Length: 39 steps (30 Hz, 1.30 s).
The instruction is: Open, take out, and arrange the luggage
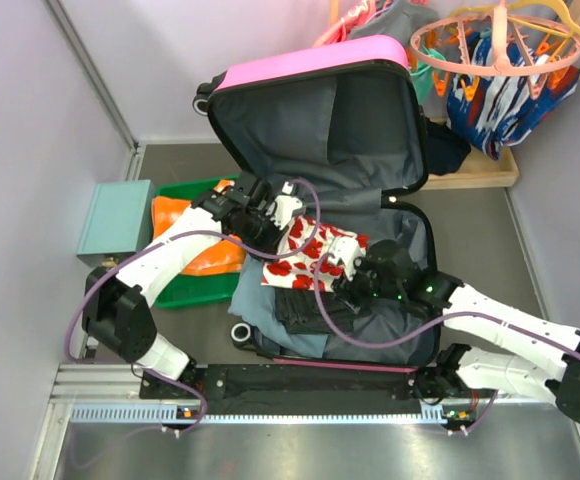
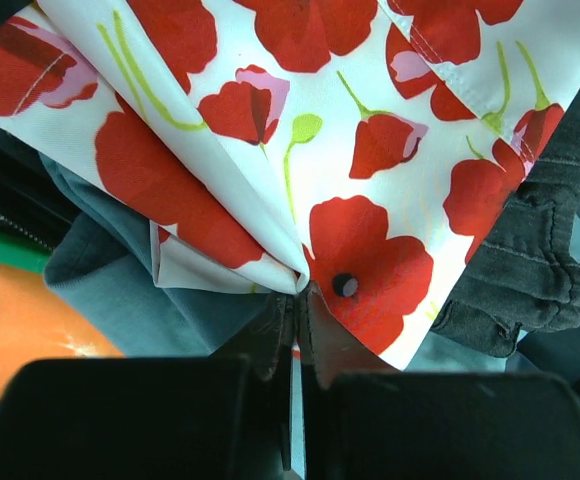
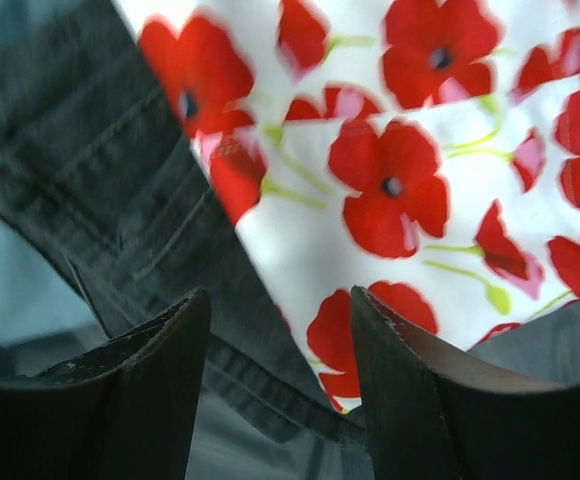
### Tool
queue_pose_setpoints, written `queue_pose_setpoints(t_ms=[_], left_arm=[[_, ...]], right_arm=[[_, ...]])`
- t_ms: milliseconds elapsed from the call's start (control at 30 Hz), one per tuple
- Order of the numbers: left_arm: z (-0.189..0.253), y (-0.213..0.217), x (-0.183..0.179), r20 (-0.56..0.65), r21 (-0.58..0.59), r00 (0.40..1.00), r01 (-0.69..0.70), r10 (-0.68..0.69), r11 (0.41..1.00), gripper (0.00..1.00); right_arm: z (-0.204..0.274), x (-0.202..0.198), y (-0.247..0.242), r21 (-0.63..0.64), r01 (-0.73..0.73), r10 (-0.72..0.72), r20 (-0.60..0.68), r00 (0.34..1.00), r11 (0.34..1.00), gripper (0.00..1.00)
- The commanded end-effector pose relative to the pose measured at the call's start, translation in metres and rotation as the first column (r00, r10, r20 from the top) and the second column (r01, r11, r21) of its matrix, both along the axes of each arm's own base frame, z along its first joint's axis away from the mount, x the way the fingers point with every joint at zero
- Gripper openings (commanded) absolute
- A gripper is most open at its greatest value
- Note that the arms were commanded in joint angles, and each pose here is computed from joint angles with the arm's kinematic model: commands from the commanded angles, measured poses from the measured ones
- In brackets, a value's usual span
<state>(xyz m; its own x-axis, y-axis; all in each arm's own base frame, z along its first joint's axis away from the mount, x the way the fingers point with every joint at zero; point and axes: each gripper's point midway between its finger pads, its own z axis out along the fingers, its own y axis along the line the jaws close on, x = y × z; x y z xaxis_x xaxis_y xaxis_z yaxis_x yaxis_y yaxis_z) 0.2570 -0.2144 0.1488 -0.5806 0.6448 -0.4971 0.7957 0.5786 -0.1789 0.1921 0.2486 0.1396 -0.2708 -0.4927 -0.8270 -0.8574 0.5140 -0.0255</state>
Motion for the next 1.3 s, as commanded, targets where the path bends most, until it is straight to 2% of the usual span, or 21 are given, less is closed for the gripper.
queue_pose_setpoints(t_ms=[0, 133, 233, 533, 600, 633, 700, 800, 900, 1100, 1267], left_arm=[[0.007, 0.011, -0.006, 0.027, 0.005, 1.000, 0.008, -0.008, 1.000, 0.00], [0.002, 0.012, -0.007, 0.006, 0.007, 1.000, 0.005, -0.005, 1.000, 0.00], [0.002, 0.012, -0.007, 0.004, 0.000, 1.000, 0.006, -0.006, 1.000, 0.00], [0.006, 0.010, -0.005, 0.013, -0.009, 1.000, 0.008, -0.008, 1.000, 0.00], [0.006, 0.009, -0.005, 0.016, -0.010, 1.000, 0.008, -0.008, 1.000, 0.00], [0.007, 0.009, -0.004, 0.017, -0.011, 1.000, 0.006, -0.006, 1.000, 0.00], [0.008, 0.008, -0.004, 0.017, -0.014, 1.000, 0.009, -0.009, 1.000, 0.00], [0.014, 0.008, -0.004, 0.016, -0.027, 1.000, 0.010, -0.010, 1.000, 0.00], [0.026, 0.015, 0.003, 0.054, -0.021, 0.999, -0.005, 0.006, 1.000, 0.00], [0.050, 0.040, 0.018, 0.129, -0.027, 0.990, -0.055, 0.058, 0.998, 0.00], [0.062, 0.067, 0.029, 0.160, -0.032, 0.981, -0.109, 0.113, 0.994, 0.00]], right_arm=[[-0.009, -0.003, 0.008, -0.090, -0.158, 0.170, 0.141, 0.975, 0.983, 0.58], [-0.029, 0.009, -0.003, -0.227, -0.103, 0.141, 0.159, 0.977, 0.969, 0.58], [-0.036, 0.024, -0.012, -0.297, -0.002, 0.054, 0.166, 0.985, 0.955, 0.57], [-0.026, 0.049, -0.017, -0.338, 0.106, -0.021, 0.247, 0.969, 0.935, 0.49], [-0.027, 0.053, -0.012, -0.345, 0.106, -0.020, 0.243, 0.970, 0.933, 0.40], [-0.029, 0.053, -0.012, -0.354, 0.111, -0.028, 0.232, 0.972, 0.928, 0.27], [-0.033, 0.054, -0.013, -0.393, 0.113, -0.034, 0.203, 0.979, 0.913, 0.11], [-0.029, 0.053, -0.014, -0.414, 0.115, -0.041, 0.184, 0.982, 0.903, 0.00], [-0.012, 0.054, -0.014, -0.389, 0.148, -0.081, 0.183, 0.980, 0.909, 0.00], [0.038, 0.054, 0.011, -0.238, 0.142, -0.104, 0.168, 0.980, 0.961, 0.00], [0.051, 0.047, 0.048, -0.202, 0.074, -0.039, 0.169, 0.985, 0.977, 0.00]])
